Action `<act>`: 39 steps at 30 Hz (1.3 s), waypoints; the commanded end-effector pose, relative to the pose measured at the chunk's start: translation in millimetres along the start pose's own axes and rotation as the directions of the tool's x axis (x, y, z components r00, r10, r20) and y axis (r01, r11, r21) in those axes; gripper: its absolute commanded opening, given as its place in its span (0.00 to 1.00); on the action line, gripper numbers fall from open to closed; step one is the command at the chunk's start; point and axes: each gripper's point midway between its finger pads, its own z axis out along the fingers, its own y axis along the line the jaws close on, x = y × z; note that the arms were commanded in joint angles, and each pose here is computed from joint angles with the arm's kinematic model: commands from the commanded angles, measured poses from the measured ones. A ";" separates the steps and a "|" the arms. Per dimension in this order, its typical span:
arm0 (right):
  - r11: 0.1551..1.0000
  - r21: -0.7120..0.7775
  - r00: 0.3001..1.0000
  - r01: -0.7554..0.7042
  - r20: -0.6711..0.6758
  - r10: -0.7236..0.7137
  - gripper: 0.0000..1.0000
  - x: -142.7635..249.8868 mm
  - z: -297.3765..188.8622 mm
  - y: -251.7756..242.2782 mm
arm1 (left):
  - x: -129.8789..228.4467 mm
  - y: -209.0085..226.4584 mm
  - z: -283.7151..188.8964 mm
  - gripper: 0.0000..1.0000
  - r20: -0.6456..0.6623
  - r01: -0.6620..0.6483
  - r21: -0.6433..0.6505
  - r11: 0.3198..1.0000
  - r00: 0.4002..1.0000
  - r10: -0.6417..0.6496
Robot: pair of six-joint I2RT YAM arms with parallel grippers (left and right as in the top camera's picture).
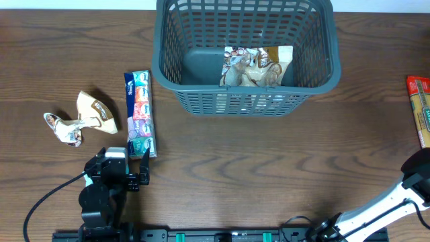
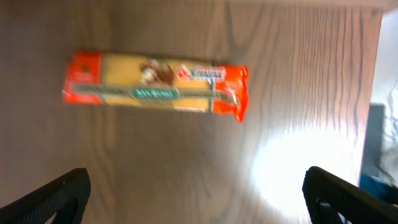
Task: Pack container
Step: 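Lower the right gripper to the spaghetti packet and grasp it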
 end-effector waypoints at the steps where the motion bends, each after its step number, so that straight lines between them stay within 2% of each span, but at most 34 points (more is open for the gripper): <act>1: 0.995 0.083 0.999 0.050 0.006 -0.051 0.99 -3.6 19.2 -9.8 | 8.8 -0.5 1.7 0.99 -0.023 0.017 0.003 1.000 1.000 -0.017; 3: 0.985 0.107 0.989 0.136 0.049 -0.142 0.99 -15.4 29.3 -7.5 | 8.8 -0.6 1.7 0.99 -0.023 0.017 0.004 1.000 1.000 -0.017; 6: 0.924 -0.017 0.923 0.383 0.054 -0.382 0.99 -15.2 43.4 25.2 | 8.8 -0.5 1.7 0.99 -0.023 0.017 0.003 1.000 1.000 -0.017; 8: 0.803 -0.188 0.824 0.565 0.073 -0.562 0.99 0.1 47.9 58.0 | 8.8 -0.6 1.7 0.99 -0.023 0.017 0.004 1.000 1.000 -0.017; 10: 0.585 -0.330 0.654 0.741 0.156 -0.740 0.99 20.4 46.6 86.0 | 8.8 -0.5 1.7 0.99 -0.023 0.017 0.003 1.000 1.000 -0.017; 13: 0.410 -0.337 0.494 0.848 0.222 -0.840 0.99 29.8 47.7 92.4 | 8.8 -0.6 1.7 0.99 -0.023 0.017 0.004 1.000 1.000 -0.017; 17: 0.279 -0.248 0.343 0.928 0.272 -0.899 0.99 18.6 51.1 87.7 | 8.8 -0.6 1.7 0.99 -0.023 0.017 0.004 1.000 1.000 -0.017; 20: 0.291 -0.175 0.328 0.941 0.252 -0.910 0.99 2.9 56.2 76.1 | 8.8 -0.6 1.7 0.99 -0.023 0.017 0.004 1.000 1.000 -0.017; 22: 0.334 -0.175 0.369 0.926 0.238 -0.898 0.99 -2.6 58.4 69.3 | 8.8 -0.5 1.7 0.99 -0.023 0.017 0.003 1.000 1.000 -0.017; 23: 0.326 -0.193 0.368 0.925 0.246 -0.897 0.99 -2.2 58.6 68.5 | 8.8 -0.6 1.7 0.99 -0.023 0.017 0.004 1.000 1.000 -0.017; 25: 0.216 -0.215 0.270 0.952 0.266 -0.925 0.99 2.3 65.1 64.5 | 8.8 -0.6 1.7 0.99 -0.023 0.017 0.004 1.000 1.000 -0.017; 26: 0.187 -0.218 0.242 0.958 0.260 -0.935 0.99 3.3 70.4 61.4 | 8.8 -0.5 1.7 0.99 -0.023 0.017 0.003 1.000 1.000 -0.017; 29: 0.158 -0.248 0.213 0.956 0.216 -0.953 0.99 6.6 95.2 49.2 | 8.8 -0.5 1.7 0.99 -0.023 0.017 0.003 1.000 1.000 -0.017; 35: 0.193 -0.336 0.243 0.922 0.113 -0.963 0.99 18.5 157.9 33.1 | 8.8 -0.6 1.7 0.99 -0.023 0.017 0.004 1.000 1.000 -0.017; 39: 0.197 -0.366 0.241 0.910 0.078 -0.967 0.99 26.0 181.1 30.9 | 8.8 -0.5 1.7 0.99 -0.023 0.017 0.003 1.000 1.000 -0.017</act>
